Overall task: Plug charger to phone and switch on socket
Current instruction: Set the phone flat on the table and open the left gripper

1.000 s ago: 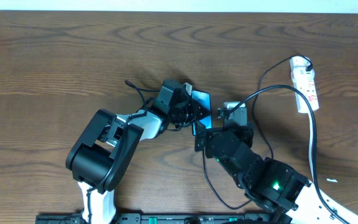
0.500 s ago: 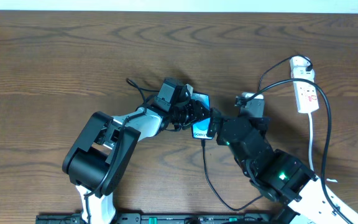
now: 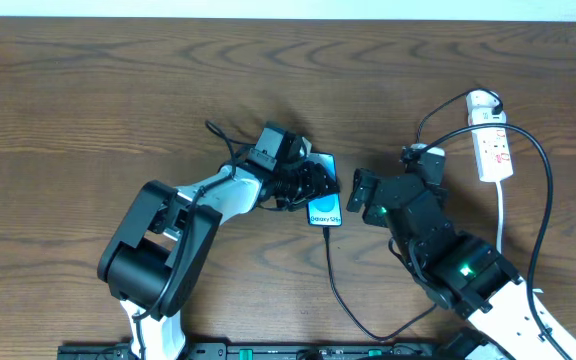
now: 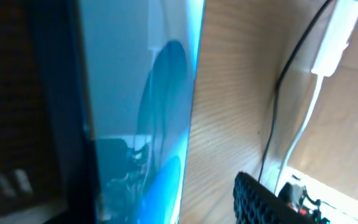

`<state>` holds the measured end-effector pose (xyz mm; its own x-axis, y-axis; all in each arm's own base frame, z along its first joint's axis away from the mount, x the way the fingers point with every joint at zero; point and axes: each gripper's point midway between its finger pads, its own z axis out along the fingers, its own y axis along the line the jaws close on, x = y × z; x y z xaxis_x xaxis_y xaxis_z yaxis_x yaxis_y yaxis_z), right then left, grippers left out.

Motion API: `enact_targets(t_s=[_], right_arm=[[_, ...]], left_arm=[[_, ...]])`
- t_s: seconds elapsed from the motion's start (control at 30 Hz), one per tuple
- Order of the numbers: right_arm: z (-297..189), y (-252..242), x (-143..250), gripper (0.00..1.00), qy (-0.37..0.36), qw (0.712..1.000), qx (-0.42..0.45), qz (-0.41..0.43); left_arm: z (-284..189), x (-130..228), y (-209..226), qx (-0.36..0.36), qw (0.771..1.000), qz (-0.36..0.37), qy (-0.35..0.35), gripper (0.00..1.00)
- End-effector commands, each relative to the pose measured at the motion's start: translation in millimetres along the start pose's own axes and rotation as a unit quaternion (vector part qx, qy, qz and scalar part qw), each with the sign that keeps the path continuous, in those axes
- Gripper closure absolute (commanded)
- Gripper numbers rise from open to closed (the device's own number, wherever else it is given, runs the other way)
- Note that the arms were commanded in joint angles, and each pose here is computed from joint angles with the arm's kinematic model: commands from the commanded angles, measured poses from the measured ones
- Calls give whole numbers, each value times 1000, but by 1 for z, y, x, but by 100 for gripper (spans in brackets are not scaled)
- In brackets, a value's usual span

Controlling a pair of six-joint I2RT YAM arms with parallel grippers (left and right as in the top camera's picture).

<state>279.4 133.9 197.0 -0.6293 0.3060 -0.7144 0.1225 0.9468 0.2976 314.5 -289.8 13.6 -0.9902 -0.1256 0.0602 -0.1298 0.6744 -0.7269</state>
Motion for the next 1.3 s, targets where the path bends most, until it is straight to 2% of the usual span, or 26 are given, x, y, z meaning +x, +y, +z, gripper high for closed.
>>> enact_targets(t_s=[0.0,0.13,0.23,0.27,0.3,0.43,0.77,0.83,0.9,1.03,1.27], right_arm=[[-4,2,-5,1,0,1000,-8,15],[-3,1,-4,1,2,1000,-6,14],[-3,-5,-1,1,10,999,7,49],[-2,-11,1,1,15,998,16,67],[-2,-17,4,1,20,996,28,85],[0,-41,11,1,35,986,74,142],[-1,-50,18,1,51,985,92,138],[-1,-51,20,1,55,985,94,137],[-1,-52,22,1,60,984,96,140],[0,-54,26,1,68,982,103,142],[1,-59,35,1,84,980,119,133]], left_arm=[[9,10,83,-127,991,-50,-3,43],[8,12,85,-132,990,-50,2,43],[7,13,83,-134,990,-42,8,43],[6,13,83,-137,990,-38,11,42],[5,13,82,-139,990,-34,14,36],[1,13,83,-157,987,-24,22,32],[-5,13,90,-173,984,-35,22,30],[-9,11,93,-178,983,-41,20,23],[-17,9,98,-194,980,-48,12,22],[-41,3,106,-232,971,-55,-14,15],[-89,-13,79,-246,965,-21,-87,12]])
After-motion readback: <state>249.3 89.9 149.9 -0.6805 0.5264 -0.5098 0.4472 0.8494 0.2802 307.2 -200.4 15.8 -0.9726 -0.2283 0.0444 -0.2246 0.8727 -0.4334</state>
